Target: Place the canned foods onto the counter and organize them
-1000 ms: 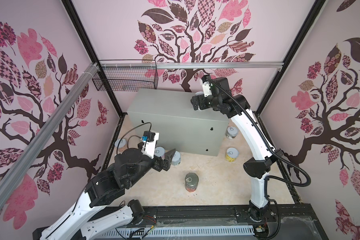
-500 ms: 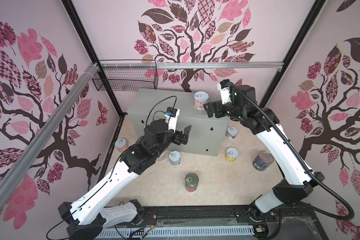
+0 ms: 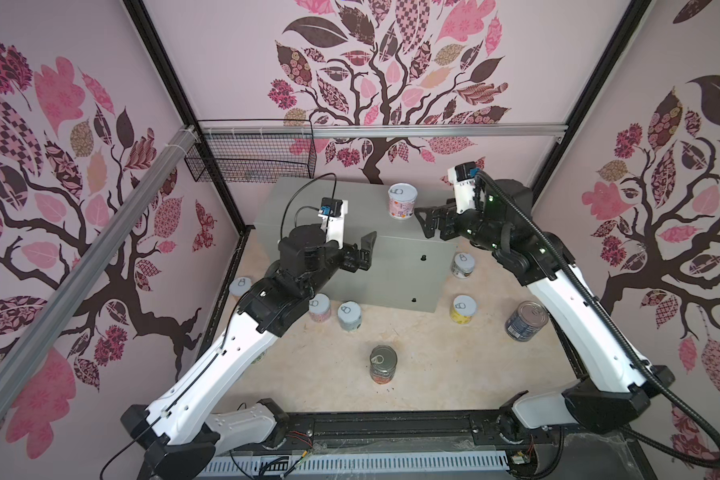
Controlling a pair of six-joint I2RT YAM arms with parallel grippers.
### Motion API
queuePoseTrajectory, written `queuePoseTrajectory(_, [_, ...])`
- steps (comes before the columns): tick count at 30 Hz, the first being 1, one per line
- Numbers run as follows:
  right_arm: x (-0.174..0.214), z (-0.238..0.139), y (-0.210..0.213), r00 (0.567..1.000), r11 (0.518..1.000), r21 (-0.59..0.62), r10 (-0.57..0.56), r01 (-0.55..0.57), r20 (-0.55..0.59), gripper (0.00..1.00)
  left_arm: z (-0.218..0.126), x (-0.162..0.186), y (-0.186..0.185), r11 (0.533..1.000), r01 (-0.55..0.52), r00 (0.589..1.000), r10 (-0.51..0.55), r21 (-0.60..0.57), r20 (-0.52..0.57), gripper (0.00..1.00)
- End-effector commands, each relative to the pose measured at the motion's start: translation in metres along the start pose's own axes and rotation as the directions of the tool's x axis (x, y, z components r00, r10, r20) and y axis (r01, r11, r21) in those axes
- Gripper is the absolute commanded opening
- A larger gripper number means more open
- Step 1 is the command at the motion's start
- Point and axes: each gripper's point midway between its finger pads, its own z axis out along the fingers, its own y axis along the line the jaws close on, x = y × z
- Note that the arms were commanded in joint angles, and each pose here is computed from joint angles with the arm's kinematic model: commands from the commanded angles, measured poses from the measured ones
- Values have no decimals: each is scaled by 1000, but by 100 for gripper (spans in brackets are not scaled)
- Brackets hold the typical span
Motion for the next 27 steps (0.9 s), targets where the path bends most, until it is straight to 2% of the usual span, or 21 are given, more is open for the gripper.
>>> queuePoseTrajectory(1, [6,25,6,998,999,-38,-24,21,-60,100,-23,30,14,998,50,997,-52,-33,-54,98])
queuePoseTrajectory(9, [9,61,11,994,997,-36,-65,62,-93,100,-70,94,24,990,138,979,-137,-9,-148,98])
queuePoseTrajectory(12, [12,74,13,991,996,-34,-80,77,-109,100,-86,112,32,990,141,976,-143,-23,-167,98])
queuePoseTrajectory(14, [21,86,10,987,997,-20,-81,79,-138,100,-96,117,37,990,136,976,-139,-32,-166,98])
queuePoseTrajectory(19, [15,102,7,986,996,2,-86,87,-142,100,-116,119,45,992,121,980,-127,-45,-154,98])
queuePoseTrajectory(27, [13,115,3,985,996,26,-86,91,-148,96,-125,136,55,994,72,979,-85,-77,-185,98])
